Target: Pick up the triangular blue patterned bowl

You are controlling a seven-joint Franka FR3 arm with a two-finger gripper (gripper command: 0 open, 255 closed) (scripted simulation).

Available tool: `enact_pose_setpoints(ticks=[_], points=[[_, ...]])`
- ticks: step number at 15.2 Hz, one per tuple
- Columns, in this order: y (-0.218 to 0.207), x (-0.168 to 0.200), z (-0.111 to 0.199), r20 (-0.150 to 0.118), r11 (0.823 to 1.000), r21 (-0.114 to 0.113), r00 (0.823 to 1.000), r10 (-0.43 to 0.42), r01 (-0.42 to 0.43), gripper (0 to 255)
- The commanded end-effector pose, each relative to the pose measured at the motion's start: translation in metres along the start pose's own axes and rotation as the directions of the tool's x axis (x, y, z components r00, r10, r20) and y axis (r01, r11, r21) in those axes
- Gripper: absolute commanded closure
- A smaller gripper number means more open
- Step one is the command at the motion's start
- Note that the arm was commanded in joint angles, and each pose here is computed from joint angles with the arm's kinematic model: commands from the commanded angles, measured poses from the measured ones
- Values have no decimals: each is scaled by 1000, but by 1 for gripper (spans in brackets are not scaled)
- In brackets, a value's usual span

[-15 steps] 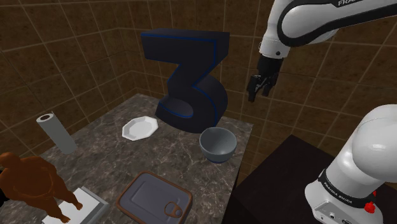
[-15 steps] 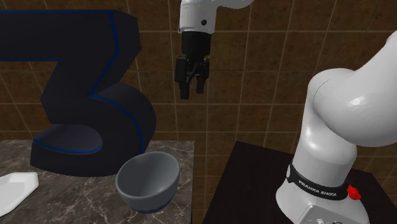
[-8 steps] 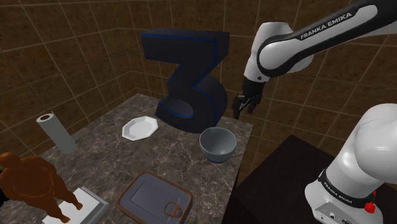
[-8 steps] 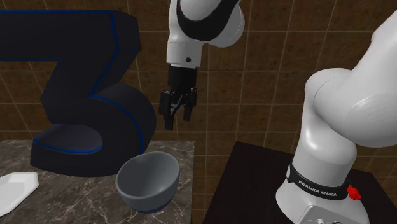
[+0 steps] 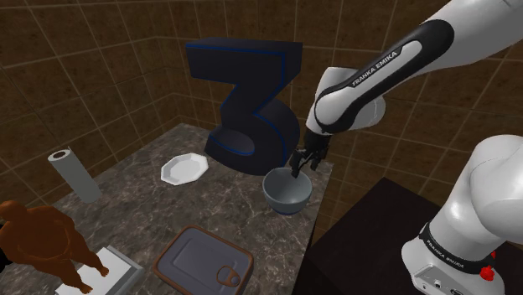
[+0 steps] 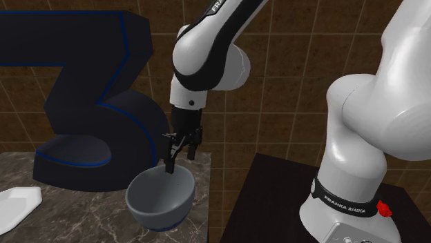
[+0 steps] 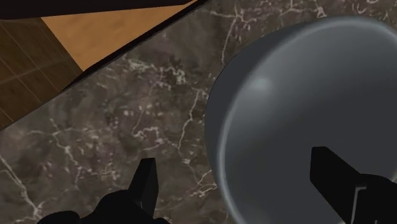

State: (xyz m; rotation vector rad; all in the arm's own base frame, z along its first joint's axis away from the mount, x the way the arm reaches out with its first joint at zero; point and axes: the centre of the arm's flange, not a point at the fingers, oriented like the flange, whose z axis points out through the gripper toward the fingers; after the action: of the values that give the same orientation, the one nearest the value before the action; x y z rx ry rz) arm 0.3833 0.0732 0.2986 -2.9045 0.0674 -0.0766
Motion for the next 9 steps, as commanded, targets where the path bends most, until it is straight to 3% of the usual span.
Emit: enact_pose_setpoints(ticks=[1,7,8,9], points=[[1,2,10,-2,1000,1,1000,1,-1,0],[7,1,34,-2,1000,1,1000,1,-1,0],[7,0,34,-2,1000,1,1000,1,-1,255],[7,0,34,-2,1000,1,1000,1,-1,255]])
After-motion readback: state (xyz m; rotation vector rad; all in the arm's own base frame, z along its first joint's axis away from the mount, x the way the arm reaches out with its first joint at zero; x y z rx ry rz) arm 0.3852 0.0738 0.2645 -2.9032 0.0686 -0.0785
